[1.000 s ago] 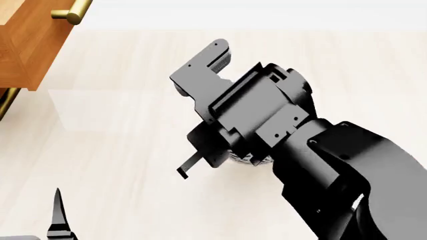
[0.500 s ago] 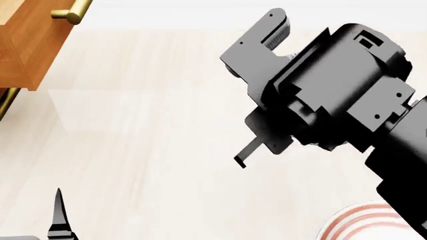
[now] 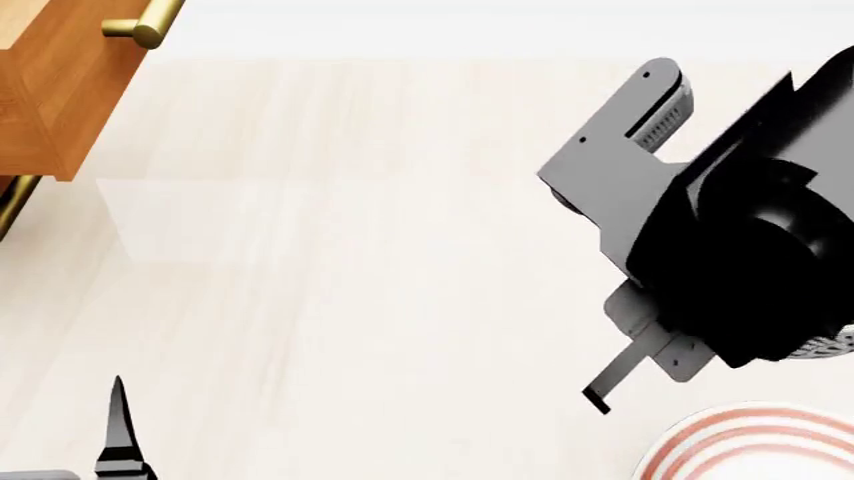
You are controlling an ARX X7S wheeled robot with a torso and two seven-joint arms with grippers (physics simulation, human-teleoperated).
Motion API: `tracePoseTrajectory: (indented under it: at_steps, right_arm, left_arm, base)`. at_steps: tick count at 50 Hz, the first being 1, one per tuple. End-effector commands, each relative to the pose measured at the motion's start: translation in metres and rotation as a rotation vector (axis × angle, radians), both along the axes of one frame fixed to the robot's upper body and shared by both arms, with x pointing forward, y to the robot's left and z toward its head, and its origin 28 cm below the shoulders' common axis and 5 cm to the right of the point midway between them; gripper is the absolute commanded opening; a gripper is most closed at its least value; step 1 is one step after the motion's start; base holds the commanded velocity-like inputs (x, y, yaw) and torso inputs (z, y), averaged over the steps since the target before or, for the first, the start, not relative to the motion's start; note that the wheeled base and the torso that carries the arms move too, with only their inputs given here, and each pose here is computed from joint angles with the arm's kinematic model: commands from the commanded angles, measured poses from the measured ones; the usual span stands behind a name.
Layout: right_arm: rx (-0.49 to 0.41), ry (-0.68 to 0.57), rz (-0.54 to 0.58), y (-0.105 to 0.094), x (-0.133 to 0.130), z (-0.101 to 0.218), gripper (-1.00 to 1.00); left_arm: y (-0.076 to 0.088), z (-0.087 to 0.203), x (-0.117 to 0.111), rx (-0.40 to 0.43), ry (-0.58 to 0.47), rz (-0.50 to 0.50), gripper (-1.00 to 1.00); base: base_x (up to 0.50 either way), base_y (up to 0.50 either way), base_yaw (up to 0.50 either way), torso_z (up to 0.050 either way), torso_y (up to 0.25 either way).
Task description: Put the bowl on the plate.
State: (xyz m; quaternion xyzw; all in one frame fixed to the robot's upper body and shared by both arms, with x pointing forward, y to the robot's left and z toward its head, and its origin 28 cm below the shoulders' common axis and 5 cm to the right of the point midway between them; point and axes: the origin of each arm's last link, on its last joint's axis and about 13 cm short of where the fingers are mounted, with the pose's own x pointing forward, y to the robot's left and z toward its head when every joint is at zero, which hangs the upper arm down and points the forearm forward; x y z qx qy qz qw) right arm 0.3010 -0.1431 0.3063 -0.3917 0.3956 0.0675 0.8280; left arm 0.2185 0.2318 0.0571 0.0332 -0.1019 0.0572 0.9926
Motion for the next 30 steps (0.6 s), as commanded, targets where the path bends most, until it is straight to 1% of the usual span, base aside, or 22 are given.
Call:
tracePoseTrajectory:
  at_steps: [1,5,10,16,19,25,30]
  right_arm:
    - [-0.053,-0.030,-0.039,-0.014,-0.025,0.001,-1.00]
    - [-0.027,-0.057,-0.046,-0.019,-0.035,0.001,-1.00]
    - [-0.015,-0.070,-0.065,-0.024,-0.047,-0.002,-1.00]
    - [-0.021,-0.074,-0.081,-0.027,-0.060,-0.002,-1.00]
    - [-0.044,-0.069,-0.078,-0.026,-0.066,-0.005,-1.00]
    - [-0.046,-0.061,-0.075,-0.026,-0.077,-0.010,-1.00]
    - [-0.049,-0.052,-0.094,-0.031,-0.090,-0.014,-1.00]
  left_arm:
    - [0.000,0.001,0.000,0.001,-0.002,-0.001,1.00]
    - [0.000,0.001,0.001,0.001,-0.002,-0.001,1.00]
    - [0.000,0.000,0.001,0.002,-0.001,-0.003,1.00]
    - [0.001,0.001,0.000,0.001,-0.005,0.000,1.00]
    - [0.001,0.000,0.000,0.001,-0.003,-0.002,1.00]
    - [0.002,0.000,0.000,0.000,-0.003,0.001,1.00]
    - [0.001,0.000,0.001,-0.001,-0.002,-0.001,1.00]
  base:
    - [0.00,0.00,0.00,0.000,0.000]
    - [0.00,0.00,0.00,0.000,0.000]
    - [0.00,0.00,0.00,0.000,0.000]
    - [0.00,0.00,0.00,0.000,0.000]
    - [0.00,0.00,0.00,0.000,0.000]
    - [0.00,0.00,0.00,0.000,0.000]
    - [0.00,0.00,0.00,0.000,0.000]
